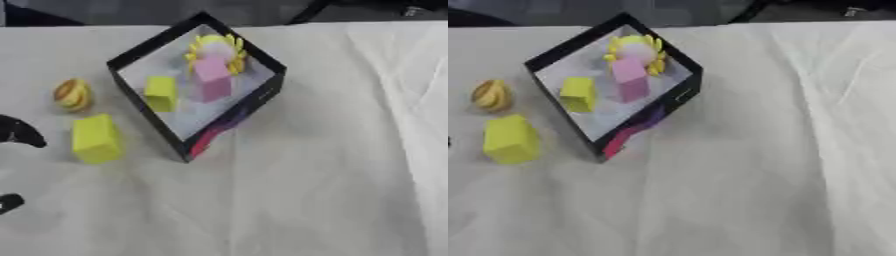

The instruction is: Pick up objects on the table and place them in the box.

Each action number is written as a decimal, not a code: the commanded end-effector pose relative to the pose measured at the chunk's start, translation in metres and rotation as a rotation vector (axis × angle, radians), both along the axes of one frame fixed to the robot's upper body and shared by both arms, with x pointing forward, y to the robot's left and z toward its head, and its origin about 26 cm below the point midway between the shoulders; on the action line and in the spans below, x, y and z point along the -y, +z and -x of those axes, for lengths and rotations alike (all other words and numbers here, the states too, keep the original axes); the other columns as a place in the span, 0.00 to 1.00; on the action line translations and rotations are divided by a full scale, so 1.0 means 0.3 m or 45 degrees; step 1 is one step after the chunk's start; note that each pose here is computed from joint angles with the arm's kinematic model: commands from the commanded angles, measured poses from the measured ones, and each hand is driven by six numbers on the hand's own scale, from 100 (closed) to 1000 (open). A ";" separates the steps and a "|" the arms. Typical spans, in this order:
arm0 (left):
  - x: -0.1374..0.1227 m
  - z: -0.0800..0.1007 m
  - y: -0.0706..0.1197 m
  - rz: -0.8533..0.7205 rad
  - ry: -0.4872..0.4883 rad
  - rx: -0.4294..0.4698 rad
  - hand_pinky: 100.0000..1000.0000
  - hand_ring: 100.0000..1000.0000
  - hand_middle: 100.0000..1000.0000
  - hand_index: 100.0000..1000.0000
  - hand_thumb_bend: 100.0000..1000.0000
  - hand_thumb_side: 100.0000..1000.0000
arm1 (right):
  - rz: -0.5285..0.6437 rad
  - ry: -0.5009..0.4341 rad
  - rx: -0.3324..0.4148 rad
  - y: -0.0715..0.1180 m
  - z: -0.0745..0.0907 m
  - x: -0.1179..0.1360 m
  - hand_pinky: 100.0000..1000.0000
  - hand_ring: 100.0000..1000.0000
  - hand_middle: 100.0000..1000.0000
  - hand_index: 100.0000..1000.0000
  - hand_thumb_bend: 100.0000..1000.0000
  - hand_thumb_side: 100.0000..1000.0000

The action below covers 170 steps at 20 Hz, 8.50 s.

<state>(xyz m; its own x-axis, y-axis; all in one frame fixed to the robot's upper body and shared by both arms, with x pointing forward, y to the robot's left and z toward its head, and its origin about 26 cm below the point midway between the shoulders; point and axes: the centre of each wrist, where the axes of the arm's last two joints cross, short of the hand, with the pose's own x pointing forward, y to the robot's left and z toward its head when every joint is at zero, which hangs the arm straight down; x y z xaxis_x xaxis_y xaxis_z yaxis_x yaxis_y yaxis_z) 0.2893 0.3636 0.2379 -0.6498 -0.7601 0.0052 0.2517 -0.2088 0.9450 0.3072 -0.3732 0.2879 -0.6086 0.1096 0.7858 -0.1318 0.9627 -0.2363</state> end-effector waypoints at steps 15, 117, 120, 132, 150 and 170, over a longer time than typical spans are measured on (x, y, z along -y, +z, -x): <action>-0.025 -0.075 0.094 0.133 0.065 0.036 0.92 0.86 0.78 0.88 0.16 0.43 | 0.029 -0.001 0.016 0.032 0.002 -0.002 0.96 0.71 0.61 0.80 0.00 0.48; 0.140 -0.373 -0.040 -0.172 0.087 -0.004 0.89 0.87 0.74 0.78 0.35 0.19 | 0.038 0.008 -0.095 0.030 -0.032 -0.011 0.97 0.70 0.60 0.80 0.00 0.50; 0.142 -0.371 -0.039 -0.171 0.088 -0.002 0.89 0.87 0.74 0.78 0.35 0.19 | 0.038 0.008 -0.095 0.030 -0.032 -0.011 0.97 0.70 0.60 0.80 0.00 0.50; 0.130 -0.248 0.120 -0.106 -0.056 0.222 0.83 0.77 0.57 0.48 0.15 0.19 | 0.042 0.001 -0.093 0.030 -0.030 -0.004 0.97 0.70 0.60 0.80 0.00 0.49; 0.179 -0.287 0.369 0.323 -0.299 0.347 0.75 0.72 0.52 0.49 0.00 0.15 | 0.057 0.101 -0.035 0.081 -0.045 -0.061 0.97 0.70 0.60 0.79 0.00 0.49; 0.154 -0.482 0.251 0.300 -0.465 0.359 0.78 0.75 0.59 0.57 0.00 0.13 | 0.099 0.237 -0.011 0.126 -0.067 -0.142 0.97 0.70 0.60 0.79 0.00 0.49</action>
<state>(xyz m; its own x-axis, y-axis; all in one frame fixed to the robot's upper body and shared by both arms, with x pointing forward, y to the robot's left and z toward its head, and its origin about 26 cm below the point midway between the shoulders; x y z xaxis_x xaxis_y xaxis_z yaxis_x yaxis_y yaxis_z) 0.4357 0.3101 0.3025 -0.8545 -0.5194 0.0078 -0.0381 0.0777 0.9963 0.3317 -0.3311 0.3147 -0.5896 0.0426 0.8066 -0.3143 0.9078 -0.2777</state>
